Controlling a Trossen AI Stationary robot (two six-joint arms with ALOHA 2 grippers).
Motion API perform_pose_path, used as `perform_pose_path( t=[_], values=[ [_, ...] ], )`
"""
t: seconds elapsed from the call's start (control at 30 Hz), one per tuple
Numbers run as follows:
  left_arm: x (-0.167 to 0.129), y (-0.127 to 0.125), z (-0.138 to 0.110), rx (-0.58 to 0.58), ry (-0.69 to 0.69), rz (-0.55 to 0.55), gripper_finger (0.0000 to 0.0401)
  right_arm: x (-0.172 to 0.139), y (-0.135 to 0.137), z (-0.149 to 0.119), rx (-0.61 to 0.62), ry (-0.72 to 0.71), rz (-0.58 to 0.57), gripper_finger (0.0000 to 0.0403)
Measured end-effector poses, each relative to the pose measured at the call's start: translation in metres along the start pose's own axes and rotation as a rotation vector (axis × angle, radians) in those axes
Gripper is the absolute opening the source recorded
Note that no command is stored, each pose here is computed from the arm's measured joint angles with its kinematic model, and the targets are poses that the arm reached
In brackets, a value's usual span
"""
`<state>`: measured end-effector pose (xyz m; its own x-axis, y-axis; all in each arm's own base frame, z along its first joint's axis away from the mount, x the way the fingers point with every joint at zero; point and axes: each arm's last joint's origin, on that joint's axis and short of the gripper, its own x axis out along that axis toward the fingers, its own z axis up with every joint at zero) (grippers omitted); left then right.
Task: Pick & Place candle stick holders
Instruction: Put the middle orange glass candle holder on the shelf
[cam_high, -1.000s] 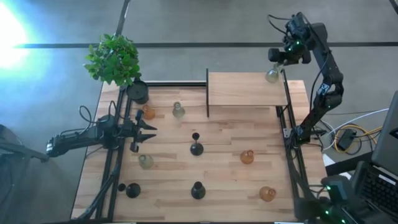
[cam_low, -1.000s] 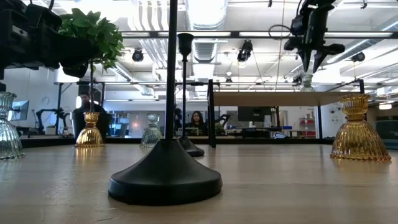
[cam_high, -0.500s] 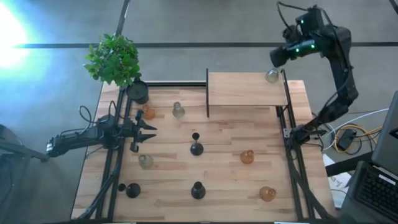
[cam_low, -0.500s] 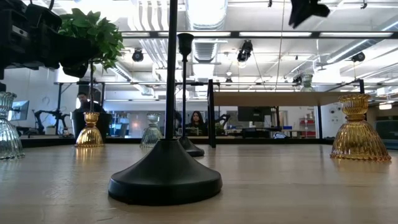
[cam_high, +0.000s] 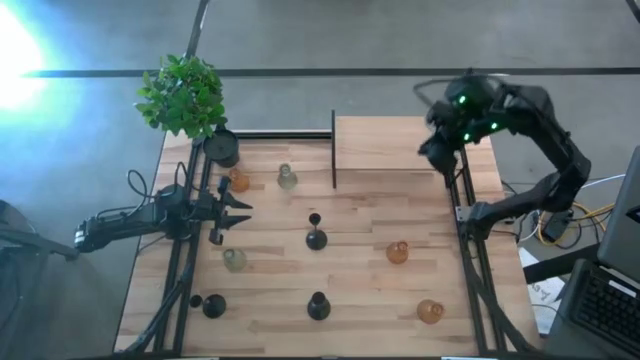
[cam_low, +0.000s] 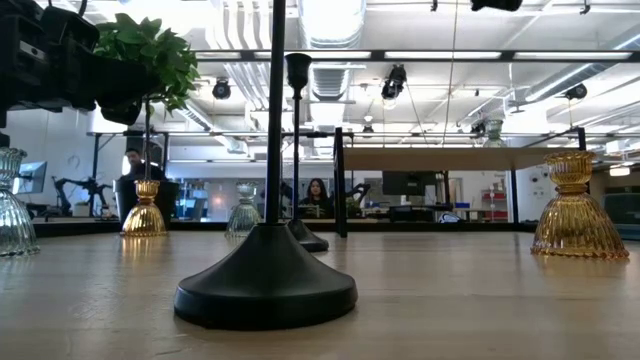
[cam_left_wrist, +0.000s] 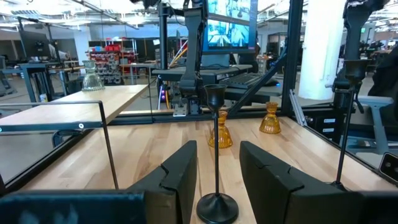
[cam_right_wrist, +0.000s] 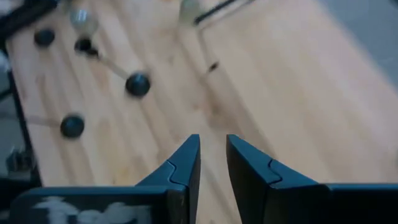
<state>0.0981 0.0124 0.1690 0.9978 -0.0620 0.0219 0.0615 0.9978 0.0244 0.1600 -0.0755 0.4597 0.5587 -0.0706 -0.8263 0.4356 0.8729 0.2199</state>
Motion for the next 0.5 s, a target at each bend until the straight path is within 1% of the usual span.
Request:
perform_pose_path(
  t=[0.13, 0.27, 0.37, 0.5],
  values=[
    [0.0, 0.0, 0.0, 0.0, 0.0, 0.0, 0.0126, 0.02, 0.016, -0.018, -0.038, 0.11, 0.048, 0.0068],
    [0.0, 0.0, 0.0, 0.0, 0.0, 0.0, 0.0126, 0.04, 0.03, -0.037, -0.055, 0.206, 0.072, 0.0069],
    [0.0, 0.0, 0.0, 0.0, 0.0, 0.0, 0.0126, 0.053, 0.04, -0.051, -0.062, 0.247, 0.092, 0.0067],
    [0.0, 0.0, 0.0, 0.0, 0.0, 0.0, 0.0126, 0.073, 0.053, -0.068, -0.111, 0.275, 0.131, 0.006]
  ],
)
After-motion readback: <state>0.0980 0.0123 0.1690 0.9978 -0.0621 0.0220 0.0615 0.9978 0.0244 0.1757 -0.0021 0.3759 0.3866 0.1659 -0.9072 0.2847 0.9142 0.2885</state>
